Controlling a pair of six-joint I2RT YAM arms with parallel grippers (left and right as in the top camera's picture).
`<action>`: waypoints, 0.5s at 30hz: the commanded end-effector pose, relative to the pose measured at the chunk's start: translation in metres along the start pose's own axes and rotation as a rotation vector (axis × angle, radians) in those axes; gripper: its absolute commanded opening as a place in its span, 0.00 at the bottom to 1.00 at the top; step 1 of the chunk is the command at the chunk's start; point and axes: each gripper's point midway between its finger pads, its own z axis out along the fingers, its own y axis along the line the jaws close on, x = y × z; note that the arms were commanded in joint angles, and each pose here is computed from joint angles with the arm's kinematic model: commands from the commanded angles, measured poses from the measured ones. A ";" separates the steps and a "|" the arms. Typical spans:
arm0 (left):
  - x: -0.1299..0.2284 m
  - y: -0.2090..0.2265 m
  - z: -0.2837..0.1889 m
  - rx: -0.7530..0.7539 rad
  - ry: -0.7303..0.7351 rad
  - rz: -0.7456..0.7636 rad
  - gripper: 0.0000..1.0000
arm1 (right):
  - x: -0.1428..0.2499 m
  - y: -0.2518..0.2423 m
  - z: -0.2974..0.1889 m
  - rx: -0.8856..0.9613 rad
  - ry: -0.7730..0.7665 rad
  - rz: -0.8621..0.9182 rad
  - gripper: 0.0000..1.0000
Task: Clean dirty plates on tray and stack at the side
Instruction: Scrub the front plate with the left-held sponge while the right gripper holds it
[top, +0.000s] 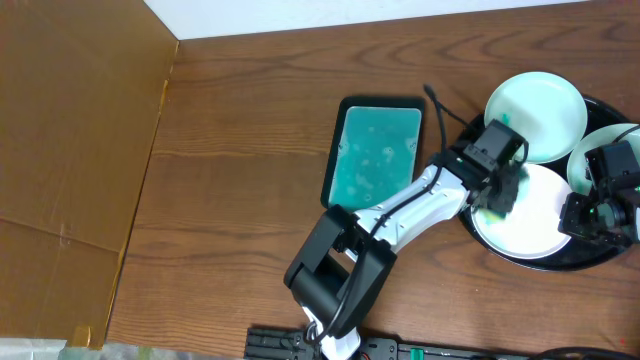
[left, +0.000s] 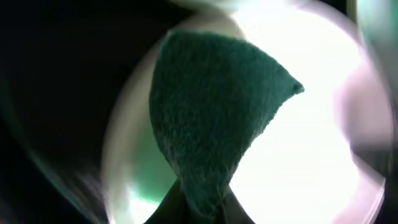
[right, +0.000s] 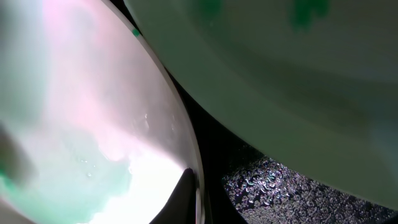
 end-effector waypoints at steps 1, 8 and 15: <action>0.019 -0.007 0.000 0.063 0.082 0.159 0.07 | 0.008 -0.017 0.009 0.067 0.031 0.009 0.02; 0.033 0.017 0.037 -0.015 0.159 0.207 0.08 | 0.008 -0.017 0.009 0.067 0.032 0.009 0.02; 0.011 0.080 0.038 -0.390 0.042 0.050 0.07 | 0.008 -0.017 0.009 0.067 0.032 0.009 0.02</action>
